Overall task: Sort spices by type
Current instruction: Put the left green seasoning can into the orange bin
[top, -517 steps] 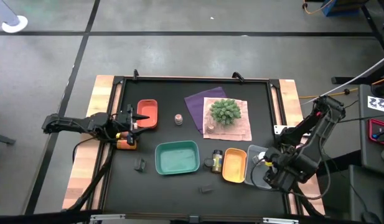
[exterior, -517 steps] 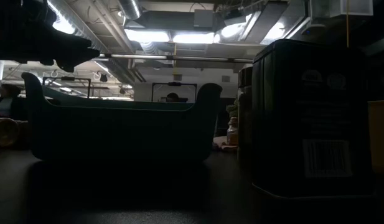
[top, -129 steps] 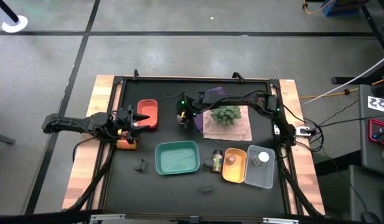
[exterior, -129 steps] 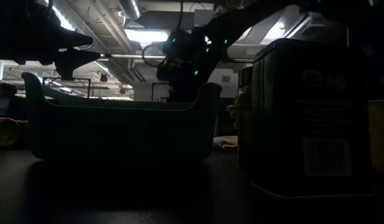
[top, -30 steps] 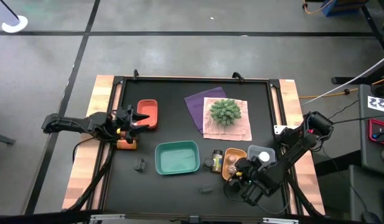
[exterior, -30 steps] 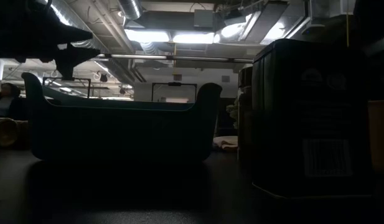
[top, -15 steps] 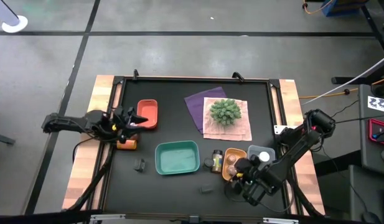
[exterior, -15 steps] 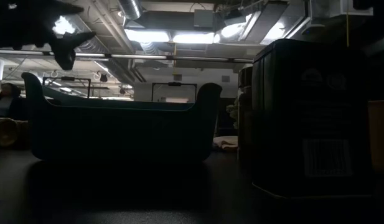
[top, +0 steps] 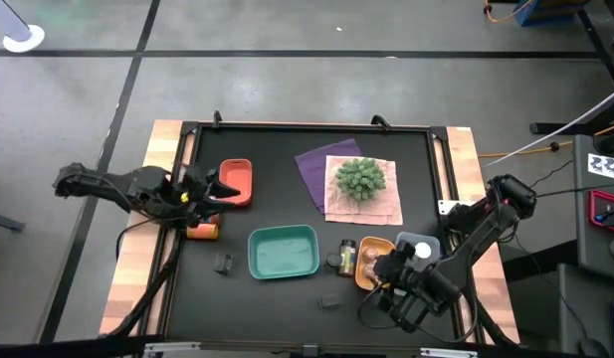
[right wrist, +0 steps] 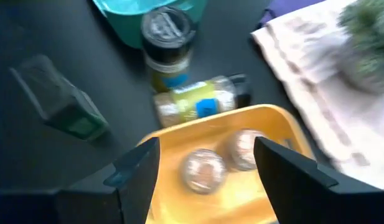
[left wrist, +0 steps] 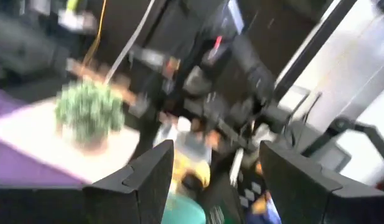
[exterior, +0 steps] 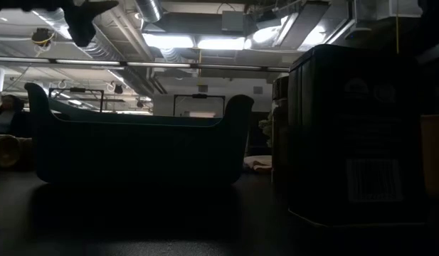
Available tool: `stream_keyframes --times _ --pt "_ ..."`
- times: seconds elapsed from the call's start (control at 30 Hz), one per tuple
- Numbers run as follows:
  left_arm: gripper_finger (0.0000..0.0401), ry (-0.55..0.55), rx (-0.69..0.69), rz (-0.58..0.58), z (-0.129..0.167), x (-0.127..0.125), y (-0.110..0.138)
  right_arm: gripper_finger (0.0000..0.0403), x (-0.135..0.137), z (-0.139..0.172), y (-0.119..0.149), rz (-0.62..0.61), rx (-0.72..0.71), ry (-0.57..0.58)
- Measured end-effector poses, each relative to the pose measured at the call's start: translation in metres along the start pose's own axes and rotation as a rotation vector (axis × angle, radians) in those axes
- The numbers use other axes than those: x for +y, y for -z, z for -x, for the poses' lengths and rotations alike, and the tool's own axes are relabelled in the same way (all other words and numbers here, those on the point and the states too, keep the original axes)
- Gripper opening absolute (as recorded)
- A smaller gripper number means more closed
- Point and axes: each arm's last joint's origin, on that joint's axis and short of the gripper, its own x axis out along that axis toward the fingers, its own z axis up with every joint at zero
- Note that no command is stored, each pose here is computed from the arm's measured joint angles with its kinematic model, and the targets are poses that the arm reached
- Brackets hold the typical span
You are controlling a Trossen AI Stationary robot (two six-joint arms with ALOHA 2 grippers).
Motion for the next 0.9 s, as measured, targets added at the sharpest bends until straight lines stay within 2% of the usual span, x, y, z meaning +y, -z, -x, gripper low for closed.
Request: stream_keyframes --times 0.17,0.3,0.43,0.53,0.67,0.9 --pt "0.0227 -0.137 0.237 0.149 -0.017 -0.02 -0.017 0.026 -0.009 0.009 -0.004 0.154 0.023 0.086" --pt "0.0227 -0.316 0.425 0.347 -0.027 -0.033 -0.024 0.026 -0.017 0.009 -0.007 0.298 0.041 0.149" --pt "0.0227 -0.508 0.643 0.574 -0.03 -0.04 -0.018 0.026 -0.022 0.008 -0.012 0.429 0.064 0.17" --pt "0.0227 -0.649 0.784 0.714 -0.031 -0.041 -0.004 0.026 -0.024 0.008 -0.014 0.531 0.079 0.166" --pt "0.0227 -0.824 0.887 0.78 -0.034 -0.043 0.014 0.026 -0.03 0.015 -0.019 0.643 0.072 0.146" --pt "0.0227 -0.954 0.955 0.772 -0.047 -0.052 0.043 0.026 -0.044 0.032 -0.027 0.646 0.035 0.097"
